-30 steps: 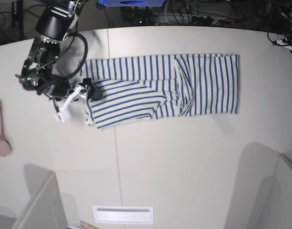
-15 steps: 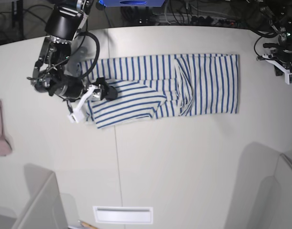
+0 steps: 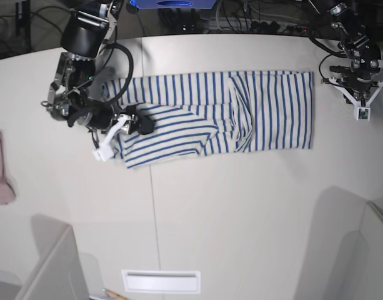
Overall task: Fold the T-shirt properly
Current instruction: 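Release the folded end and move the right gripper to the strip's other end, then grasp the strip end with the right gripper and fold it over the left gripper's side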
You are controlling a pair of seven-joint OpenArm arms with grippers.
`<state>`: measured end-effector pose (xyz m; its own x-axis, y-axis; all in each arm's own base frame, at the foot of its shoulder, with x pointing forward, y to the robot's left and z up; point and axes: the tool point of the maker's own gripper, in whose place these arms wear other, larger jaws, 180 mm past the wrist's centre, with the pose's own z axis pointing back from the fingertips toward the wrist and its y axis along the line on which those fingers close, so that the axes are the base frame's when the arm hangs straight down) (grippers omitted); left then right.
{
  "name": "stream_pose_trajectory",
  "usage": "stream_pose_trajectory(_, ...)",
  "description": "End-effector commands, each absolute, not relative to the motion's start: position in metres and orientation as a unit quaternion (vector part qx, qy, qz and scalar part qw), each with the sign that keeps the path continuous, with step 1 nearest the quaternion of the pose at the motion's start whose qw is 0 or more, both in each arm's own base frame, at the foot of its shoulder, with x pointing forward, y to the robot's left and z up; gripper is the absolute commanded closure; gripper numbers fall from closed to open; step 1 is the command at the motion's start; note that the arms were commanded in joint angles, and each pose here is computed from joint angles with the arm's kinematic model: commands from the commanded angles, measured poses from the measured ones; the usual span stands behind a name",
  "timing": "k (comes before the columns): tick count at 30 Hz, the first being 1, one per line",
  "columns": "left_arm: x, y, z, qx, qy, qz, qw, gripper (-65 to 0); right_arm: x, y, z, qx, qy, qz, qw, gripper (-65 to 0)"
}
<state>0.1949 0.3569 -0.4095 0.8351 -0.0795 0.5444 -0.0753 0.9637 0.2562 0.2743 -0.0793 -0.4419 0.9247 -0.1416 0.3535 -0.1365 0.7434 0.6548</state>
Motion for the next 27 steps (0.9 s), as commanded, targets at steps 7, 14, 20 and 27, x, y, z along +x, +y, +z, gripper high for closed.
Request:
stream_pose_trajectory(7, 0.217, 0.325, -0.421, 0.096, -0.295, -0.046, 0.950, 0.0, 0.260, -0.101, -0.459, 0.306, -0.130, 0.000, 0.943, 0.0)
stream_pose_trajectory(14, 0.232, 0.284, -0.432, 0.073, -0.292, -0.085, 0.950, 0.0, 0.280, -0.113, -0.446, 0.273, -0.135, 0.003, 0.952, 0.0)
stream_pose_trajectory(20, 0.242, 0.239, -0.441, 0.041, -0.293, -0.126, 0.947, 0.0, 0.305, -0.103, -0.413, 0.247, -0.168, -0.009, 0.954, 0.0)
stream_pose_trajectory(27, 0.244, 0.190, -0.451, 0.002, -0.293, -0.143, 0.945, 0.0, 0.306, -0.066, -0.376, 0.249, -0.206, 0.018, 0.946, 0.0)
